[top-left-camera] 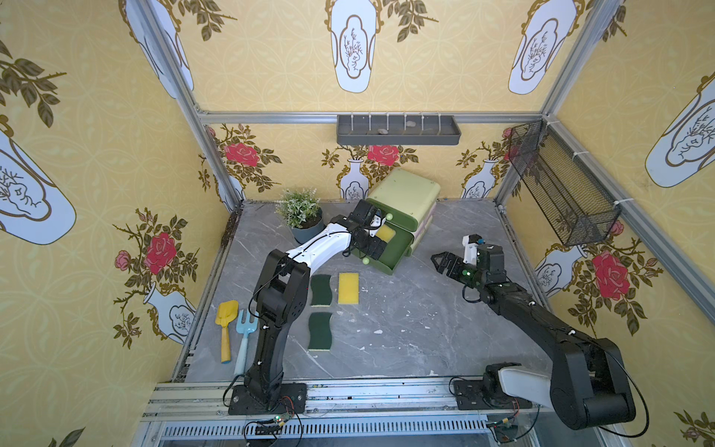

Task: Take the sponge out of the drawer
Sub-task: Pick up the sponge from the drawer.

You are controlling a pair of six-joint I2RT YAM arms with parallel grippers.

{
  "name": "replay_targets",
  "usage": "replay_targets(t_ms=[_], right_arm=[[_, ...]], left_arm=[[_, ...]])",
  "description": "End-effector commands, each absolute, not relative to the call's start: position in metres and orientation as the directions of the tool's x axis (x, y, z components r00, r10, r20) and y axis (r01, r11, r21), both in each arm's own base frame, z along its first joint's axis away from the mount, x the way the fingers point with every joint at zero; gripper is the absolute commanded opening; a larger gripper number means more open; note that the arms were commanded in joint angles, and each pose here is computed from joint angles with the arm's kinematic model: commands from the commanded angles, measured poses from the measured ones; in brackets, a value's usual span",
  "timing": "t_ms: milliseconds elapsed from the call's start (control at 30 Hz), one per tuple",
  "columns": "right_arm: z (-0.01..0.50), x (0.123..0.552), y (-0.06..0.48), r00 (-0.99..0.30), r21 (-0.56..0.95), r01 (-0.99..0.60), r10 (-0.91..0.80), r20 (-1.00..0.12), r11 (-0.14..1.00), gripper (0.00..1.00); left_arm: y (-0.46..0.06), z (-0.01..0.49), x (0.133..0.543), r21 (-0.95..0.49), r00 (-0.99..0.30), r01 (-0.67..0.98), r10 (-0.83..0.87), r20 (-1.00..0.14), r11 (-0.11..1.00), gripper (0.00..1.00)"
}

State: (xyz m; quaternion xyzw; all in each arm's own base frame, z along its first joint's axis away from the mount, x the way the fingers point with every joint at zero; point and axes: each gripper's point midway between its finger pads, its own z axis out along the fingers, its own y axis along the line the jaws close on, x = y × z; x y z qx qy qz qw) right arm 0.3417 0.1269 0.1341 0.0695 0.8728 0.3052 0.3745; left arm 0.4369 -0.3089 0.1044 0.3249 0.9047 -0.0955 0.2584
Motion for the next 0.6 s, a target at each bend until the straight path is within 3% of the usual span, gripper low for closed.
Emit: replay_targets(t_ms=[0,367,567], right_arm=[[0.143,0.346,0.129,-0.686,0.585,-0.138,0.349,-0.638,0.800,0.99],[0.143,0.346,0.129,-0.689,0.586,-0.139,0.347,-0.636,0.798,0.98],[0.141,0.346,0.130,-0.692,0.587,-0.137,0.346,-0.633,0.798,0.98]], left_arm=[[-0.310,0.098,0.438,-0.018,-0.666,0.634,0.535,-0.519,0.773,0.94],[-0.312,0.091,0.444,-0.010,-0.667,0.639,0.547,-0.506,0.769,0.89],[-0.310,0.087,0.445,0.002,-0.667,0.640,0.557,-0.495,0.768,0.77]])
